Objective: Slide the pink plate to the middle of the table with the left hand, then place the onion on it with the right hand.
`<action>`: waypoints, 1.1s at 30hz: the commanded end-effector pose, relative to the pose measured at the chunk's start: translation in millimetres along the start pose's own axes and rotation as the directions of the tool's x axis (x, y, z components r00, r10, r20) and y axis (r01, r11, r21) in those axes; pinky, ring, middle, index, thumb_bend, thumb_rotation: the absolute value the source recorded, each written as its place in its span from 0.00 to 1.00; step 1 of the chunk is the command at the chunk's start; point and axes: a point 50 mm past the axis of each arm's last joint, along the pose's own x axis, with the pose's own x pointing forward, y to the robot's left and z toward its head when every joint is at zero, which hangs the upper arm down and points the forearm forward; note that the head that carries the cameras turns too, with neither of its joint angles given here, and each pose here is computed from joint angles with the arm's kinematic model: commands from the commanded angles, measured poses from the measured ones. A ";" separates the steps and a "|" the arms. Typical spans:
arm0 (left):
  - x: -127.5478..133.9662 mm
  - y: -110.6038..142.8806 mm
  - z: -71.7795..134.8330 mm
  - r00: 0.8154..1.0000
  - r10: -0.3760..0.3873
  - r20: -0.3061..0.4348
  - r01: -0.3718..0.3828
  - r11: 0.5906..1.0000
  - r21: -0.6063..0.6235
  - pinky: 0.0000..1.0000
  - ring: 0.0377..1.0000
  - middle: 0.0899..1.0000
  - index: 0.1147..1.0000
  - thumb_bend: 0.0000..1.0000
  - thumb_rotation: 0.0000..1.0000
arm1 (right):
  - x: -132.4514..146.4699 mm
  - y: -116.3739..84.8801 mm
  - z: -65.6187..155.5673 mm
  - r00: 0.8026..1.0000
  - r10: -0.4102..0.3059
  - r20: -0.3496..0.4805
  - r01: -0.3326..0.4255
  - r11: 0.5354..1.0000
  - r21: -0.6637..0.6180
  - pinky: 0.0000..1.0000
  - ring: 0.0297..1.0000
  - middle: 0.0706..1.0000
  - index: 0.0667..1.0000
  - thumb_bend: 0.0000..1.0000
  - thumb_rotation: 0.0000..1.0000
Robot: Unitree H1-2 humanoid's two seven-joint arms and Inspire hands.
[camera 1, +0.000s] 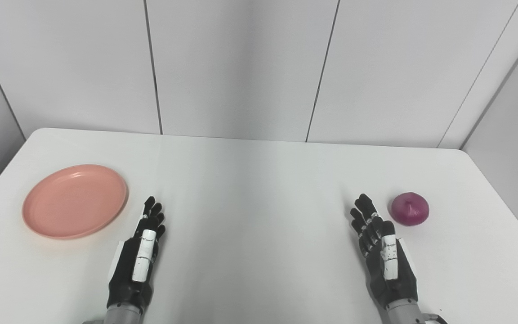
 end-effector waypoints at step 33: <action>-33.2 -5.2 -22.0 0.994 0.047 -0.098 -0.052 0.998 -0.043 1.00 1.00 1.00 1.00 0.76 0.92 | -38.5 -6.4 -39.1 0.982 -0.043 -0.182 0.053 0.997 0.049 1.00 0.99 0.99 0.98 0.85 0.95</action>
